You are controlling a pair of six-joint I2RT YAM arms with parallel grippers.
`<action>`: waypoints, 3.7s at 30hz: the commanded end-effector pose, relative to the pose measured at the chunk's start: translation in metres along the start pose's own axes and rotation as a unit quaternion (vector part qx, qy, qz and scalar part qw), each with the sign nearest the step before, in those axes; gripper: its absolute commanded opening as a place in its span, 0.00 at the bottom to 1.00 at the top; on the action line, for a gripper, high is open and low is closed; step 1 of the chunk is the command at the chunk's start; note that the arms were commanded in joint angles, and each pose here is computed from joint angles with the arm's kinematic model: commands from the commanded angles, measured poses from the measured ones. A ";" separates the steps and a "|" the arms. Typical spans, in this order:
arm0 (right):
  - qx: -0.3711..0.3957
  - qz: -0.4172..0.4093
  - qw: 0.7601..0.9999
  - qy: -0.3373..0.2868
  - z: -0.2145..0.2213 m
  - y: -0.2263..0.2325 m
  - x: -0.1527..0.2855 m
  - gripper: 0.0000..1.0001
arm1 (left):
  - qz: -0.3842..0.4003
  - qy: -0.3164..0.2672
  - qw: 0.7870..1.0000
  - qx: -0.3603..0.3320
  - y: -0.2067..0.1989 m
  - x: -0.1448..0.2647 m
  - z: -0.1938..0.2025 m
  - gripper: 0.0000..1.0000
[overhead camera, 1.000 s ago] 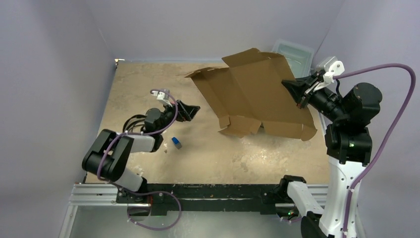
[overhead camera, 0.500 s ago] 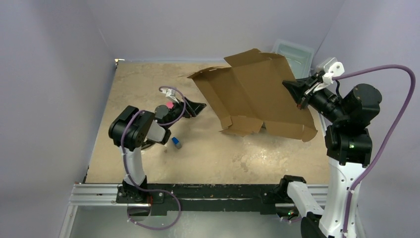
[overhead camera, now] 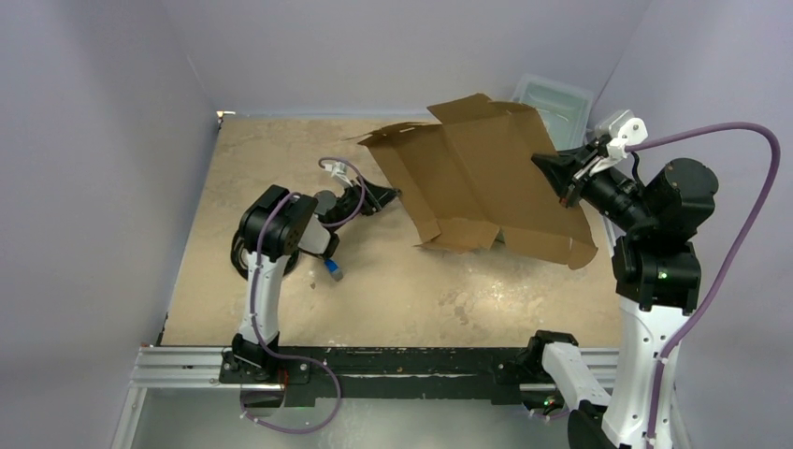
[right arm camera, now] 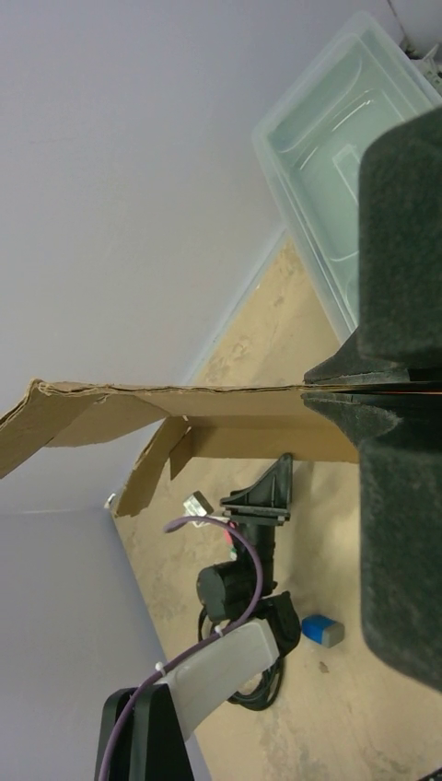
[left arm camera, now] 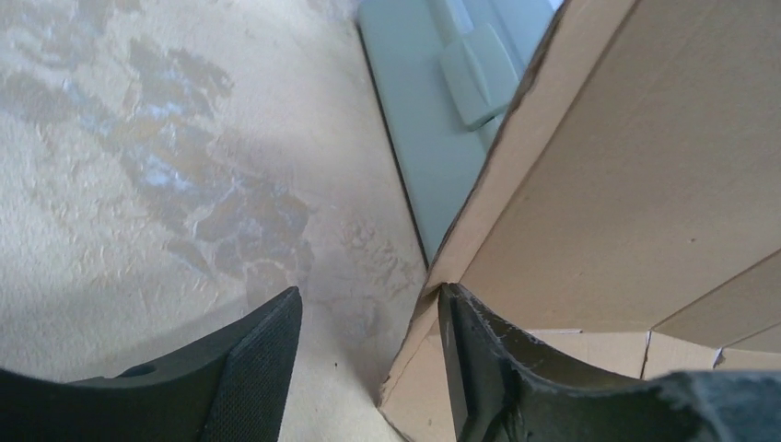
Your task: Fold the paper box
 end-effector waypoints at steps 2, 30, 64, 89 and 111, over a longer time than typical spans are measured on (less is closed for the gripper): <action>0.013 -0.001 1.000 -0.013 -0.005 0.000 0.001 0.00 | 0.133 -0.039 0.990 -0.033 -0.047 -0.004 -0.019 0.51; 0.050 0.032 0.998 0.009 0.004 0.000 0.013 0.00 | 0.199 -0.061 0.971 -0.120 -0.145 0.038 -0.042 0.00; 0.029 -0.071 0.993 0.087 0.171 0.036 0.002 0.00 | -0.035 -0.094 0.939 -0.328 -0.164 0.188 -0.014 0.00; 0.000 -0.106 0.989 0.106 0.143 0.002 -0.026 0.51 | 0.002 -0.086 0.925 -0.370 -0.177 0.190 0.001 0.00; 0.061 -0.071 0.994 0.050 0.121 0.014 -0.011 0.00 | -0.018 -0.081 0.938 -0.336 -0.196 0.184 -0.010 0.26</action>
Point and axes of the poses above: each gripper's point midway between its finger pads, its own x axis back along the fingers, its own y axis along the line the jaws close on, z = x × y, the point moved 6 cm from there along x, back along the fingers, and after that the axes turned 6 degrees about x, right-handed, at the moved point
